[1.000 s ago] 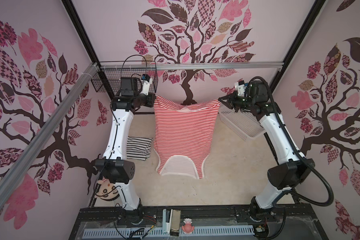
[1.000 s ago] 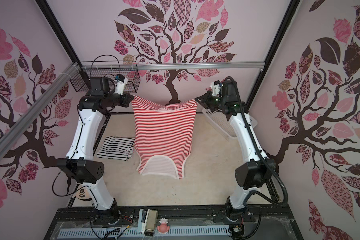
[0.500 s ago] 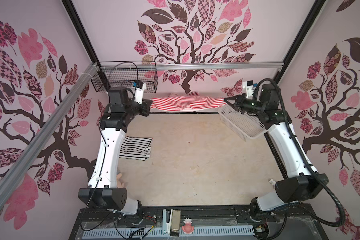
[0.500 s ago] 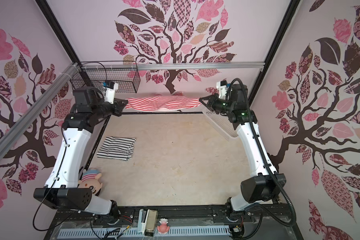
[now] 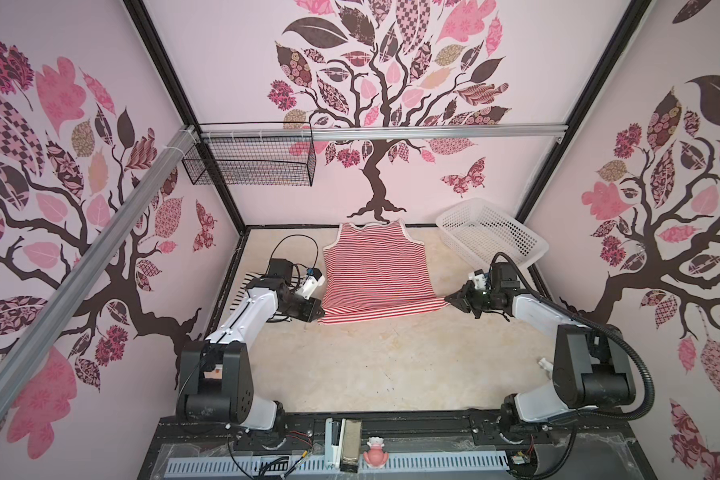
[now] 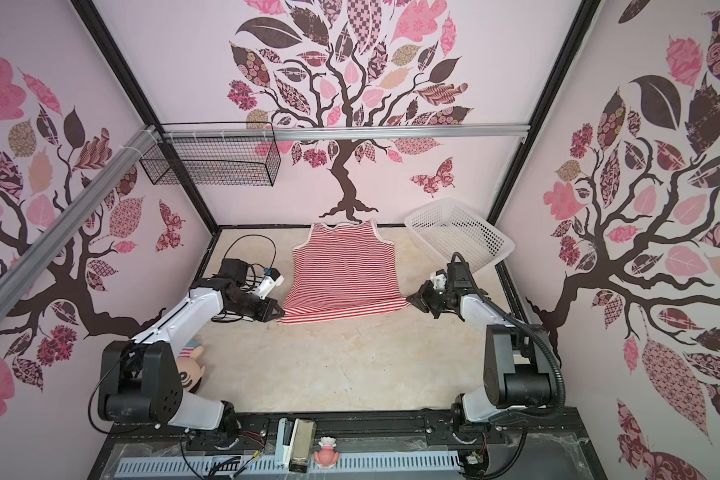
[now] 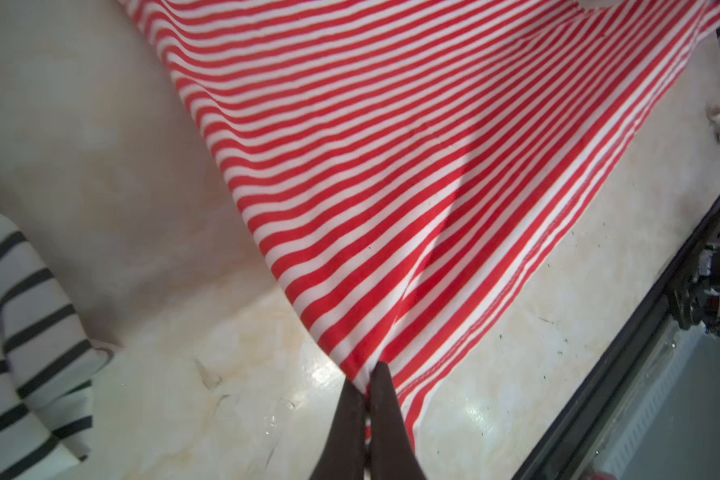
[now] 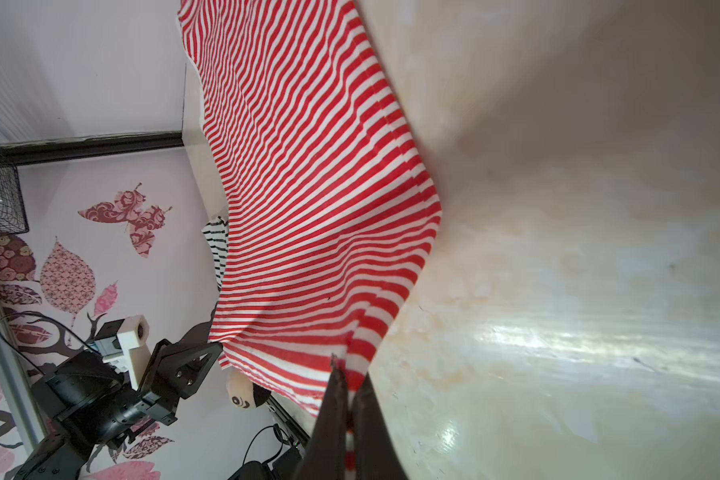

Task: Fold and stack the tank tops

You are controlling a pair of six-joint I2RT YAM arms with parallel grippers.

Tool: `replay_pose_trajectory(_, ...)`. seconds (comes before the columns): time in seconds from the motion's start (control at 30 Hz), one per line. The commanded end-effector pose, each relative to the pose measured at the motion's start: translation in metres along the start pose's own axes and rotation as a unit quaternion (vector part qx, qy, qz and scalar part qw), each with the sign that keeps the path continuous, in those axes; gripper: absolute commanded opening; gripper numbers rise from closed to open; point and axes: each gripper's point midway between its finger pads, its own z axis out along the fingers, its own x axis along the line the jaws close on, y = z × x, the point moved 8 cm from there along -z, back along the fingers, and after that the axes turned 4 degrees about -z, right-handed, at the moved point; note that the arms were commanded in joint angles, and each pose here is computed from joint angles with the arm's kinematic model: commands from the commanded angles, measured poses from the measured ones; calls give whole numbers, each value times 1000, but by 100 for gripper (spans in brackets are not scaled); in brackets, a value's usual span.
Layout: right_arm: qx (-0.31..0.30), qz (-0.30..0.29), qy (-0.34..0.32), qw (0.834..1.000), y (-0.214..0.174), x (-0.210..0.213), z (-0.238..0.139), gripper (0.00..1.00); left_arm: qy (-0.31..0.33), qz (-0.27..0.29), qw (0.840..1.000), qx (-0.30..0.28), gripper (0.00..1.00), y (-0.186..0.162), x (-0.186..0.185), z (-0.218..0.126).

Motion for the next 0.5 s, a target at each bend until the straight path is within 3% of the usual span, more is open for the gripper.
replay_pose_trajectory(0.0,-21,-46,5,999,-2,10,-14,0,-18,29,999,35,0,-23,-13,5)
replay_pose_trajectory(0.27,-5,-34,-54,998,-33,-23,-14,0,17,69,993,99,0,-45,-18,11)
replay_pose_trajectory(0.47,1,-23,-71,997,-46,-33,-17,0,15,78,978,193,0,-58,-9,23)
